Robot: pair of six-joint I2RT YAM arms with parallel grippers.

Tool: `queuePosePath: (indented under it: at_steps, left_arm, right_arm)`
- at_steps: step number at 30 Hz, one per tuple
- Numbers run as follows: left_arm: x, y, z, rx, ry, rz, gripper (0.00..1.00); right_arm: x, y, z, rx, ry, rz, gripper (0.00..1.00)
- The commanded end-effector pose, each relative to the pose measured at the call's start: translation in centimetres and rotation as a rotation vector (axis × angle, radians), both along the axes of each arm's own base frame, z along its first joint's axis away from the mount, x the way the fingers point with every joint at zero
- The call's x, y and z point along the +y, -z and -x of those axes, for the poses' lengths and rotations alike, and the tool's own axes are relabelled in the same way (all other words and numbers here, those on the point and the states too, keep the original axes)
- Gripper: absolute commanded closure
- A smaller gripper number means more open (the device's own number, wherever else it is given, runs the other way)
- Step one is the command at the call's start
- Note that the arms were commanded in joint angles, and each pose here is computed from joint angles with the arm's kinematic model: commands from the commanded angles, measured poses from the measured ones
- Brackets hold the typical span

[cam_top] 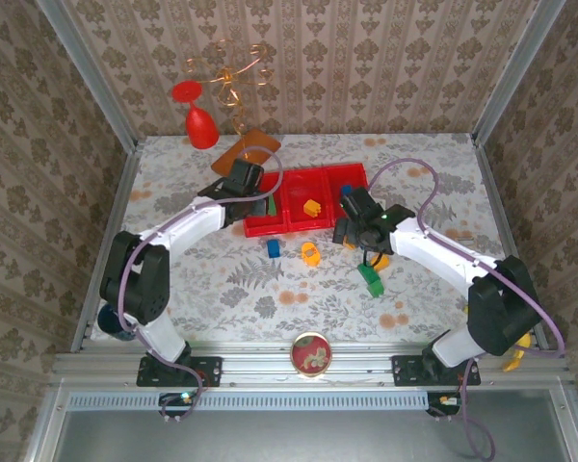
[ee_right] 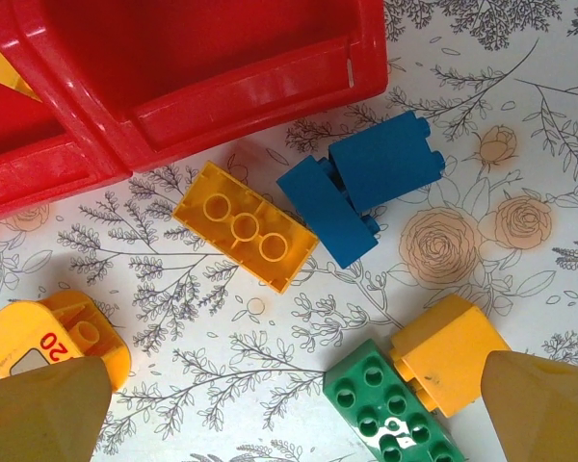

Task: Sort the legos into containers by color
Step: Place the lego in the container.

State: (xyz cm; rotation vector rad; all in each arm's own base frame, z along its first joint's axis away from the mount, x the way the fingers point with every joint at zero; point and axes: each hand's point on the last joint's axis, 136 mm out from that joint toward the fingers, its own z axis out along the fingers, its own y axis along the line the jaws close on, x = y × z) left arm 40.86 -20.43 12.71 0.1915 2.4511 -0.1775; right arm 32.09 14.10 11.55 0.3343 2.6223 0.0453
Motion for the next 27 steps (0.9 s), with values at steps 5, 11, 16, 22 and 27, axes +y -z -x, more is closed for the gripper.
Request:
queuePosePath:
  at_steps: [5,11,16,22,27]
  left_arm:
    - [-0.4,-0.4,-1.3,-0.02,0.015,0.004,0.61]
    - [-1.1,0.7,-1.5,0.004,0.024,0.007,0.59]
    - [-1.3,1.3,-1.7,0.019,0.023,-0.003,0.54]
    - [-1.5,1.1,-1.5,0.027,0.024,-0.014,0.47]
    - [-1.3,0.6,-1.2,0.024,0.017,-0.022,0.4]
  right_arm:
    - [0.6,-0.5,-0.3,-0.001,0.013,-0.004,0.0]
    - [0.9,-0.4,-0.3,0.002,0.001,0.005,0.0]
    - [1.5,-0.1,-0.1,0.009,-0.016,0.002,0.0]
    - [2.1,0.4,0.1,0.021,-0.04,0.004,0.0]
    - [2.7,0.8,0.3,0.032,-0.058,0.009,0.0]
